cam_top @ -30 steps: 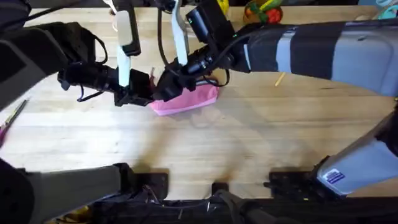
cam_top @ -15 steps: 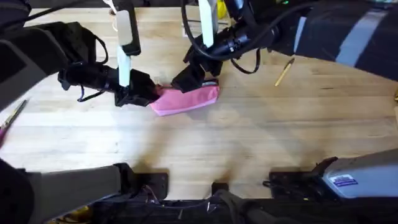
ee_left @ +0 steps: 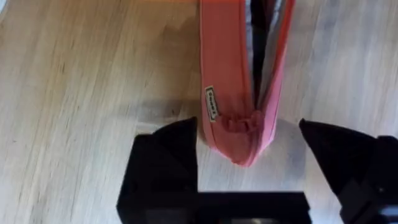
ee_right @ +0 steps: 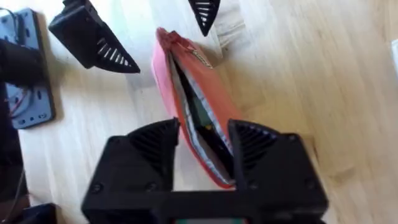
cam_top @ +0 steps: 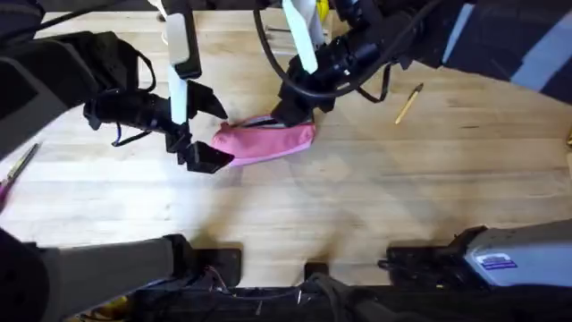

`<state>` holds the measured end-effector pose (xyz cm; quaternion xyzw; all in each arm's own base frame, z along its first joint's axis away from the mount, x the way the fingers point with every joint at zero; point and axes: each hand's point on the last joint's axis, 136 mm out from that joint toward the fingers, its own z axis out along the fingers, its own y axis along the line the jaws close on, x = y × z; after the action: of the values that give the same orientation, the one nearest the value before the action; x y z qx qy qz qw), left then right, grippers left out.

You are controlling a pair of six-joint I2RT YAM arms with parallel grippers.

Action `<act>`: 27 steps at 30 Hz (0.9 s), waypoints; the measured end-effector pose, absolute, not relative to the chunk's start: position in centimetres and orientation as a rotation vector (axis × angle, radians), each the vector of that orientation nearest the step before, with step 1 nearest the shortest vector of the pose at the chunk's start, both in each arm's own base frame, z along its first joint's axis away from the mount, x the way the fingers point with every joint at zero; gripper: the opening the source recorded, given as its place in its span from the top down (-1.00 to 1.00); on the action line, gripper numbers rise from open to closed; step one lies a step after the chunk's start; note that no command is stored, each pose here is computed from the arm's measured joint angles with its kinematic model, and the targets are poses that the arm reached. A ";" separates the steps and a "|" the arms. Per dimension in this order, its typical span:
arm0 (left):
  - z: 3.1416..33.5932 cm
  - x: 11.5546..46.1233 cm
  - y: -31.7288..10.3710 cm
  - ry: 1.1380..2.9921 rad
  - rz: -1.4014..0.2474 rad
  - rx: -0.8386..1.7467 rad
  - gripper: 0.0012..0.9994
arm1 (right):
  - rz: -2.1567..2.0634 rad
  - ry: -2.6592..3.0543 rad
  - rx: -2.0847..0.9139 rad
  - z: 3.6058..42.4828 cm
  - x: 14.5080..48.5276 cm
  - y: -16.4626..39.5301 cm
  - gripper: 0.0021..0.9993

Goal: Unzip the bag, pick up the pens from the table one at a time and place them inside, then zip the bag closed.

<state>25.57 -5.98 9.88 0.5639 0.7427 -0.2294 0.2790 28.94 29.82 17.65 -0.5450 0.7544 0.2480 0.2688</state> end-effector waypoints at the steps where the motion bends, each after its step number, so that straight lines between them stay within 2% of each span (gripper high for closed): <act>1: 9.9 25.6 -6.0 1.993 -0.614 1.513 -0.94 | 0.648 2.016 -1.481 17.9 29.2 29.8 0.31; 3: 9.9 25.5 -6.0 1.996 -0.616 1.514 -0.94 | 0.615 1.977 -1.497 18.5 29.7 29.9 0.84; 4: 9.9 25.4 -6.0 2.001 -0.624 1.512 -0.94 | 0.602 1.957 -1.508 18.7 29.9 29.9 0.92; 9: 11.3 25.2 -5.3 2.043 -0.629 1.502 -0.95 | 0.548 1.893 -1.589 18.6 29.9 29.7 0.95; 18: 16.3 25.5 -2.3 2.074 -0.452 1.432 -0.95 | 0.507 1.791 -1.760 16.4 29.4 30.7 0.95; 27: 16.7 24.5 -0.7 2.142 -0.431 1.350 -0.95 | 0.540 1.800 -1.875 12.7 27.9 32.5 0.94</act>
<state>24.46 -0.67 16.71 0.5041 0.8001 -0.1611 0.2826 27.92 32.46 12.73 -0.6856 0.6579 0.1975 0.2410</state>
